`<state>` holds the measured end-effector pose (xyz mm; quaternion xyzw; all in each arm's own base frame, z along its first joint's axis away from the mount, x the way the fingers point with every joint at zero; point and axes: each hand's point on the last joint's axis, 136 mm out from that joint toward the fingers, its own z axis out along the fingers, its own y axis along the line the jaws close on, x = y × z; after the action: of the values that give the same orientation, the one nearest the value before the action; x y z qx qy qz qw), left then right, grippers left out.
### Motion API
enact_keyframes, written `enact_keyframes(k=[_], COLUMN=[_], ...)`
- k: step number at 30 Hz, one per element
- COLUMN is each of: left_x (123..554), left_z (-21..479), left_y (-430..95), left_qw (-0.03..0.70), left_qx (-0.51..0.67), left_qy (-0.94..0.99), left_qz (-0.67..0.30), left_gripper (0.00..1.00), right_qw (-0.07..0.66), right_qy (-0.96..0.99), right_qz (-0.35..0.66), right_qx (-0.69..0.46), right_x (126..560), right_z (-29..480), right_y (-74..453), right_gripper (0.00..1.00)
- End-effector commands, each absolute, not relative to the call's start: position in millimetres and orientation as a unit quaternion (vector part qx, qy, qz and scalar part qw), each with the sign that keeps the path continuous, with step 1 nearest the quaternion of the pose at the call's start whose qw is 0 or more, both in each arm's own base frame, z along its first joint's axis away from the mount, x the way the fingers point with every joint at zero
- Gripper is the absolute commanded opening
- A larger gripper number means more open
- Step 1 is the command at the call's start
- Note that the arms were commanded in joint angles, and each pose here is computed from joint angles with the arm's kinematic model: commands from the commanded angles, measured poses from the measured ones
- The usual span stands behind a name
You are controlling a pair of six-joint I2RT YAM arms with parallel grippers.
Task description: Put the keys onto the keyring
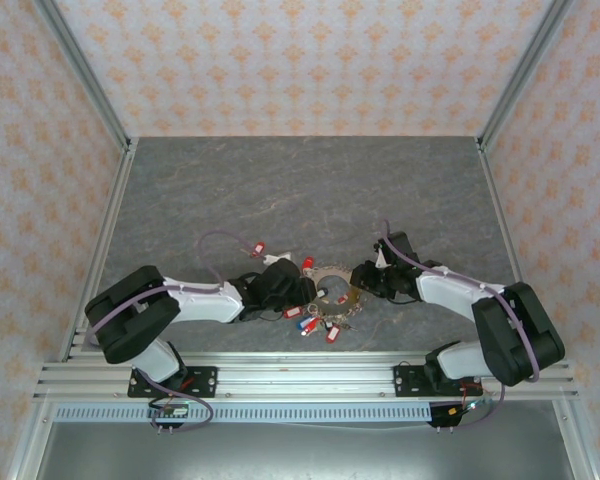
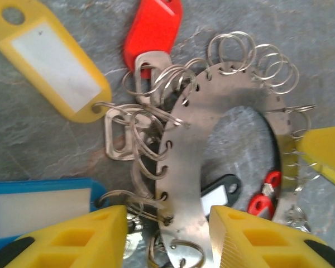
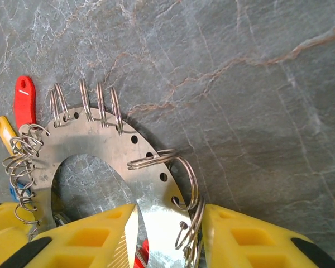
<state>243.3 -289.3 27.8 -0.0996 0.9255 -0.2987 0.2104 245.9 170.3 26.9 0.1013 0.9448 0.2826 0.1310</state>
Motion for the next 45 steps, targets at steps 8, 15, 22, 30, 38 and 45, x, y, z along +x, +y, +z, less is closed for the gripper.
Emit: enact_keyframes(k=[8, 15, 22, 30, 38, 45], left_x=[252.7, 255.3, 259.2, 262.4, 264.9, 262.5], left_z=[22.3, 21.6, 21.4, 26.4, 45.7, 72.8], left_y=[-296.8, -293.7, -288.1, -287.3, -273.3, -252.7], left_qw=[0.206, 0.209, 0.213, 0.216, 0.244, 0.279], left_qx=[-0.112, -0.114, -0.122, -0.125, -0.129, -0.145], left_qy=[0.923, 0.922, 0.920, 0.916, 0.912, 0.899], left_qz=[-0.306, -0.306, -0.306, -0.313, -0.304, -0.303], left_gripper=[0.40, 0.35, 0.23, 0.23, 0.42, 0.73], right_qw=[0.122, 0.118, 0.120, 0.130, 0.174, 0.245], right_qy=[0.939, 0.933, 0.922, 0.905, 0.894, 0.848], right_qz=[0.308, 0.327, 0.356, 0.393, 0.391, 0.431], right_qx=[0.094, 0.094, 0.093, 0.095, 0.130, 0.187], right_x=[244.1, 244.2, 246.0, 247.0, 254.4, 265.6], right_z=[22.7, 20.6, 24.8, 36.3, 56.3, 100.4], right_y=[180.0, 186.0, 188.6, 190.6, 174.9, 165.7], right_gripper=[0.35, 0.35, 0.28, 0.09, 0.01, 0.00])
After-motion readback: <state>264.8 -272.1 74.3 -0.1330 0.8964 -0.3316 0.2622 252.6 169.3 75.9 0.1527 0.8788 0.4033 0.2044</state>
